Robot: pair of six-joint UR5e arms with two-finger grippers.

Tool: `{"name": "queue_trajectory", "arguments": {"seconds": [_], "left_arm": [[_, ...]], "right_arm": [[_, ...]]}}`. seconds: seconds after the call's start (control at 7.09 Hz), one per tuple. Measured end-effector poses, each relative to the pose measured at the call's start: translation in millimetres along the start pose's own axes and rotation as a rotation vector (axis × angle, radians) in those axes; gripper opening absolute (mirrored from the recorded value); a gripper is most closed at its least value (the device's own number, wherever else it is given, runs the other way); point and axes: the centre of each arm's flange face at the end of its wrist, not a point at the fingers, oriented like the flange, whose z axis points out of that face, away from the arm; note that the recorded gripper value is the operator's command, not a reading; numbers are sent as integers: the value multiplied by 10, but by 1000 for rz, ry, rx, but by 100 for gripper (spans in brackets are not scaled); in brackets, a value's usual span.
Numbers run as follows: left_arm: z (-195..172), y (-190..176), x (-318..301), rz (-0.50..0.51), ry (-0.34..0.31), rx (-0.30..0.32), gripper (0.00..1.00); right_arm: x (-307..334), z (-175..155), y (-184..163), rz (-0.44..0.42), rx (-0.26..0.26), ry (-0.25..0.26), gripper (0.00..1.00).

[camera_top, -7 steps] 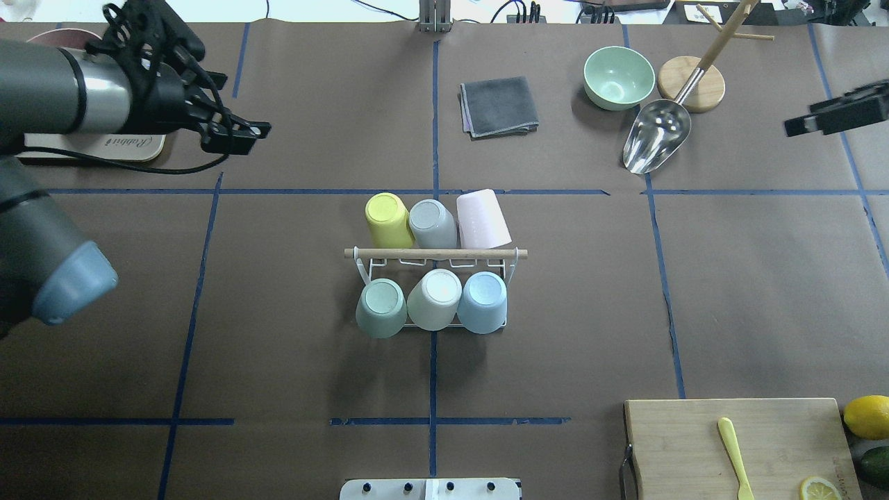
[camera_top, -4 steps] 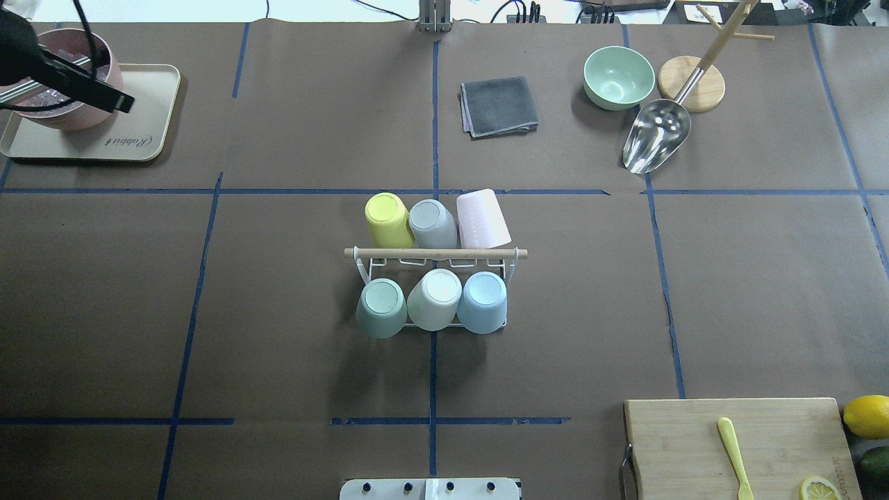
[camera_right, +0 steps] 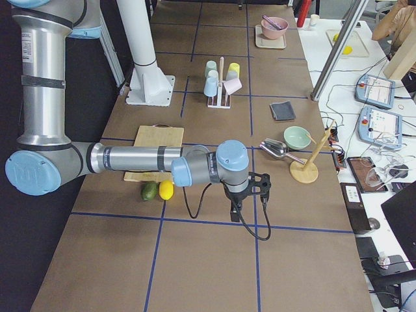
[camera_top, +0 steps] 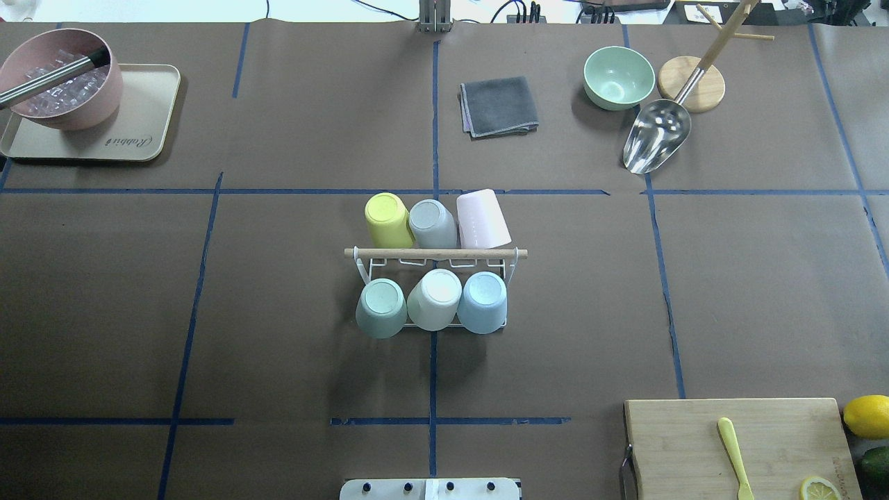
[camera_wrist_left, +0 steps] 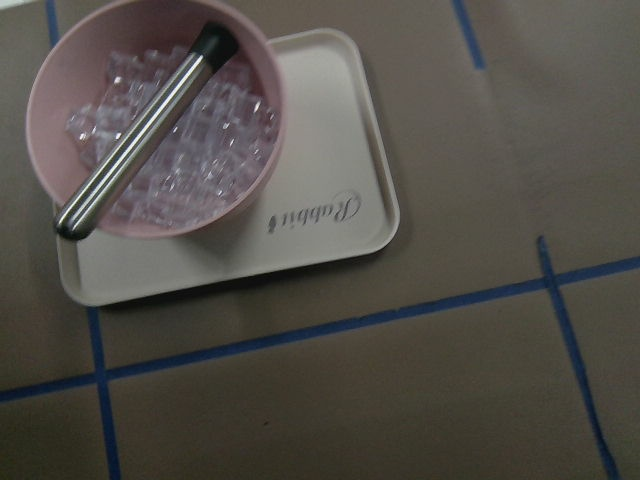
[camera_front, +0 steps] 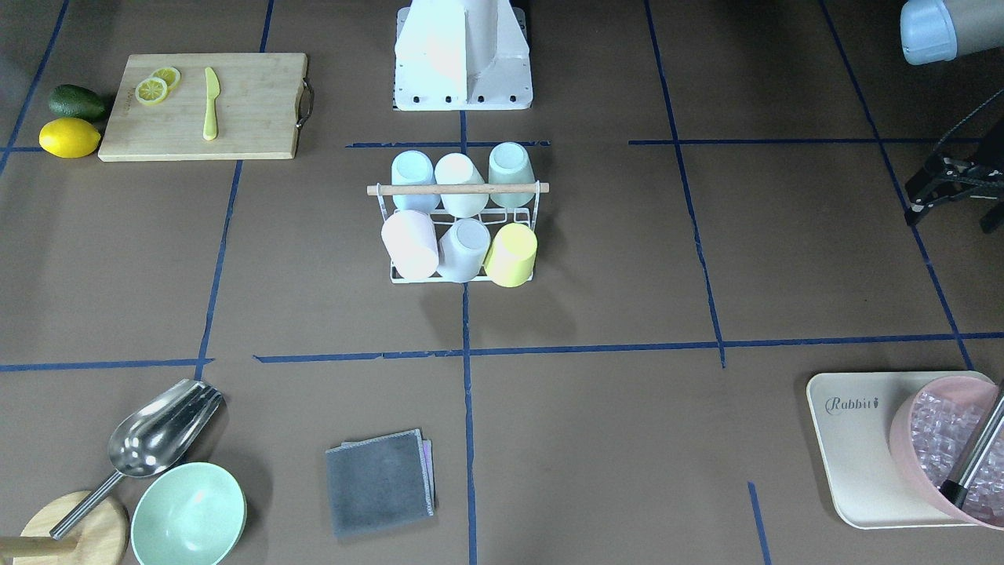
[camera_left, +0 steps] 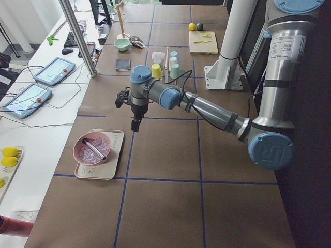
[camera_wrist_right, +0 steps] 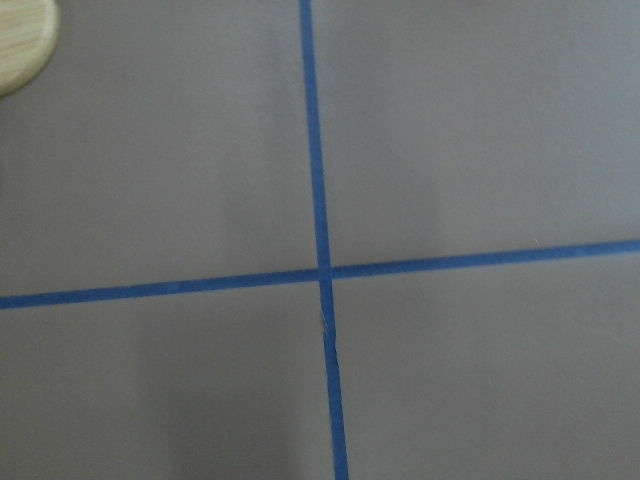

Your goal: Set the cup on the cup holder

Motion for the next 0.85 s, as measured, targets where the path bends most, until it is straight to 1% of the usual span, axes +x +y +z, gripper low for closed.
{"name": "queue_trajectory", "arguments": {"seconds": [0.14,0.28,0.42,0.56,0.85], "left_arm": [[93,141,-387,-39,22,-33,100],[166,238,-836,-52,44,-54,100],[226,331,-1225,-74,57,-67,100],[266,409,-1463,-99,62,-75,100],[218,496,-1655,-134,67,-70,100]], "right_arm": [[-128,-201,64,47,-56,36,100],[-210,-310,101,53,-95,53,100],[-199,-291,120,33,-124,58,100],[-106,-181,137,32,-156,62,100],[196,-44,264,48,-185,63,100]]}}
